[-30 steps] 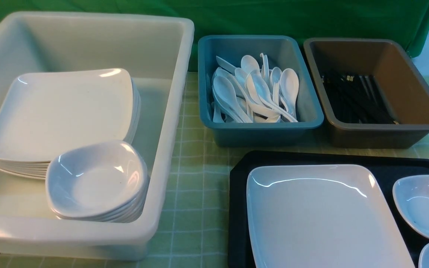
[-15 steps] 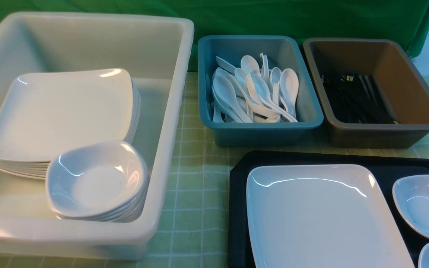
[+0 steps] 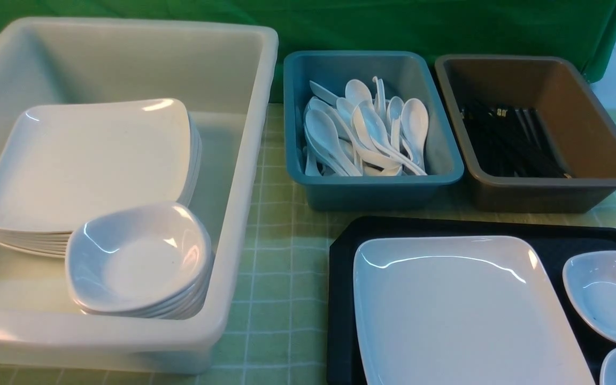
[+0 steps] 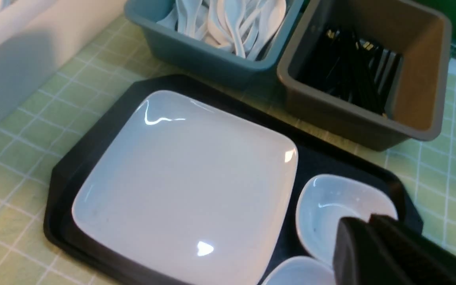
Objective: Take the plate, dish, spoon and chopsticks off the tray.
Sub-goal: Use the left arm to grab a plate from the dinner plate
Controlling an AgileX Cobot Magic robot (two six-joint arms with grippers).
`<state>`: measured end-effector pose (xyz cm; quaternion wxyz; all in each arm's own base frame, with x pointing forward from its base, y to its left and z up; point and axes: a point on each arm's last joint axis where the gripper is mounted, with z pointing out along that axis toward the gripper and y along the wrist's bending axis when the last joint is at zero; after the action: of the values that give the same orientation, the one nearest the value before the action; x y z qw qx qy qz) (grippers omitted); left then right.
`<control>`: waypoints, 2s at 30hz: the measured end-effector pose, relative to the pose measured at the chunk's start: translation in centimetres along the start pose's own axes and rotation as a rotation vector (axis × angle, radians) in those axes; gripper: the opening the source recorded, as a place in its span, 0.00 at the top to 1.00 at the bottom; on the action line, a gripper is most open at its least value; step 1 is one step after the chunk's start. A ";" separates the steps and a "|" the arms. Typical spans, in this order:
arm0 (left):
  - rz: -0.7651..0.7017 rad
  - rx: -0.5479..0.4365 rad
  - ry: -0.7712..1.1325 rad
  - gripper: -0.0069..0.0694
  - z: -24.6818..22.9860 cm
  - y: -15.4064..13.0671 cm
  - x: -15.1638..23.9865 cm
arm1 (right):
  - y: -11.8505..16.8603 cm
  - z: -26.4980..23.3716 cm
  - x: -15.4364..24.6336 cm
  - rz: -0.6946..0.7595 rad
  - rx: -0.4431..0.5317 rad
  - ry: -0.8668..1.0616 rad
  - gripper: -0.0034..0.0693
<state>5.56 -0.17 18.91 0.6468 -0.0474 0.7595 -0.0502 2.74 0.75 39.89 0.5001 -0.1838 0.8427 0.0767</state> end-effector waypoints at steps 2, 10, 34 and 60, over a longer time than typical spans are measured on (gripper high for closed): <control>-0.346 0.055 -0.015 0.91 0.0 -0.5 -0.2 | 0.1 0.0 1.4 0.014 0.000 -0.022 0.91; -1.195 0.152 -0.205 0.91 -0.3 -0.1 -2.2 | 0.2 1.0 4.4 0.025 0.000 -0.089 0.90; -0.459 0.653 0.919 0.91 7.3 -10.3 -17.5 | -0.1 1.2 3.2 -0.004 0.039 -0.248 0.86; -0.361 0.263 1.241 0.37 12.6 -26.5 1.7 | 0.0 2.9 4.2 -0.013 0.045 -0.182 0.84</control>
<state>17.91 -26.86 18.87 0.0708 -0.0570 0.9590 -0.2684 3.34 0.67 34.83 0.5790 -0.1701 0.7942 0.0707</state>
